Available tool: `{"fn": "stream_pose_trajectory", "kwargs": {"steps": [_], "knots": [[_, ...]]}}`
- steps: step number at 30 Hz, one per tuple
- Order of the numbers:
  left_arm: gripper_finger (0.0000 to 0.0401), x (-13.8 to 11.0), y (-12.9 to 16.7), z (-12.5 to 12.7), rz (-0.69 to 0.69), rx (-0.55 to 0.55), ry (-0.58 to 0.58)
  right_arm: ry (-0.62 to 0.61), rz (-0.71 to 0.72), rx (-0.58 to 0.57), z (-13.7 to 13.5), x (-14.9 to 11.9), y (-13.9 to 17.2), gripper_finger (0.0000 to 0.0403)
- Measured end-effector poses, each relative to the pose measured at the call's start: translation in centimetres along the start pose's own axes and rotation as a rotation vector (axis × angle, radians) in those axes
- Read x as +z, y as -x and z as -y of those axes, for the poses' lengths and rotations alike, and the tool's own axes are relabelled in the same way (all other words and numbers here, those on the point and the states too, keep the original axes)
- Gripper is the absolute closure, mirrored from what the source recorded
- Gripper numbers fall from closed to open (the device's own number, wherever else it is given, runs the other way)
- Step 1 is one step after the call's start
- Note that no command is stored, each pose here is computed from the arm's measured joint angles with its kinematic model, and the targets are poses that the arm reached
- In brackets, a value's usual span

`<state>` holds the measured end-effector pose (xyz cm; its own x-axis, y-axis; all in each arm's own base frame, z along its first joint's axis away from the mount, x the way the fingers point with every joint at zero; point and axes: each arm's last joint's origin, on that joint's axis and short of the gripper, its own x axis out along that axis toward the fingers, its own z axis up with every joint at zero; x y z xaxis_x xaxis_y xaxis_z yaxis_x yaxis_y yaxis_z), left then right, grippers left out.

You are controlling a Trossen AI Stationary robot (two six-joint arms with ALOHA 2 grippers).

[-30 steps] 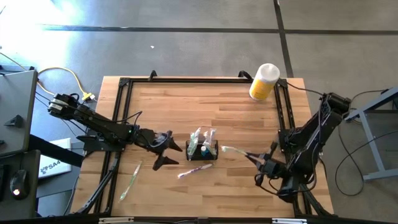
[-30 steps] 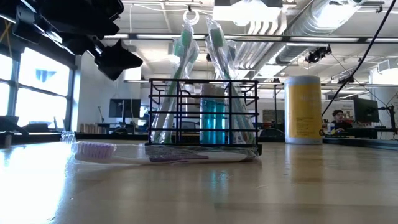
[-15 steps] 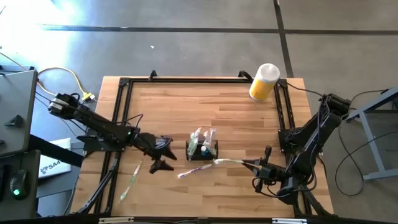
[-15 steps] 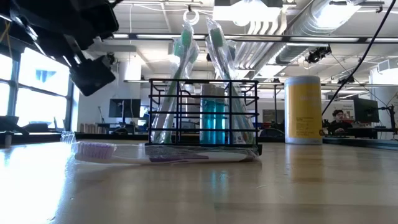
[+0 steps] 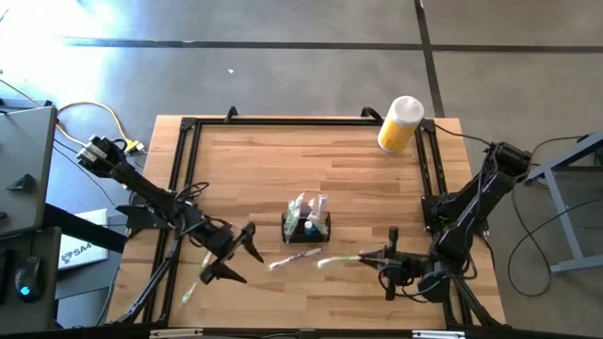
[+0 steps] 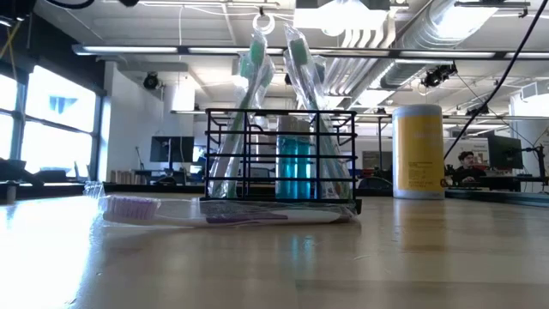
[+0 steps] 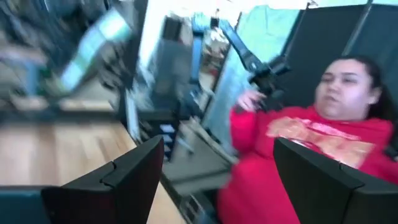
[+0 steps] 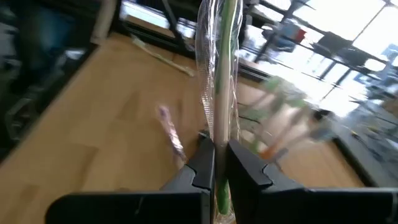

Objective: Pick & Place toothbrushing station
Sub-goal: Put the green toothbrush into the black wire organizer

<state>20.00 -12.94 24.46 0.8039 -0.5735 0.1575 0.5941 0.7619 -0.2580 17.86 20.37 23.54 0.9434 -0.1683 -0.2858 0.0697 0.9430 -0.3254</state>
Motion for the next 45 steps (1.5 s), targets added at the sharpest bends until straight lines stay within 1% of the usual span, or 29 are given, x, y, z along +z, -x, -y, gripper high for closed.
{"fn": "stream_pose_trajectory", "kwargs": {"steps": [3,8,14,17,23,28,31,36,45], "knots": [[0.0104,0.2,0.0,-0.1,0.034,0.073,-0.088,0.002,0.046,0.097,0.0,0.0,-0.8,0.0388],[0.0105,0.1,0.1,-0.6,0.041,0.236,-0.177,0.0,0.126,0.225,0.3,-0.3,-1.8,0.0388],[0.0104,-0.3,-0.4,-1.1,0.051,0.341,-0.314,-0.039,0.193,0.309,1.1,-0.7,-3.0,0.0388],[0.0105,-0.5,-1.8,-1.3,0.03,0.379,-0.384,-0.051,0.217,0.342,1.6,-0.9,-3.5,0.0388],[0.0105,-0.5,-6.4,-1.6,-0.021,0.39,-0.529,-0.067,0.235,0.369,2.2,-1.0,-4.2,0.0388],[0.0105,0.0,-9.8,-2.1,-0.058,0.406,-0.559,-0.058,0.228,0.376,1.7,-1.4,-4.5,0.0388],[0.0105,0.6,-11.2,-2.1,-0.085,0.413,-0.573,-0.059,0.229,0.376,1.6,-1.5,-4.8,0.0388],[0.0105,1.5,-12.9,-1.9,-0.107,0.413,-0.614,-0.058,0.225,0.388,1.6,-1.7,-5.3,0.0388],[0.0104,2.4,-14.3,-1.8,-0.081,0.416,-0.611,-0.066,0.209,0.375,1.9,-1.8,-5.7,0.0388]]}}
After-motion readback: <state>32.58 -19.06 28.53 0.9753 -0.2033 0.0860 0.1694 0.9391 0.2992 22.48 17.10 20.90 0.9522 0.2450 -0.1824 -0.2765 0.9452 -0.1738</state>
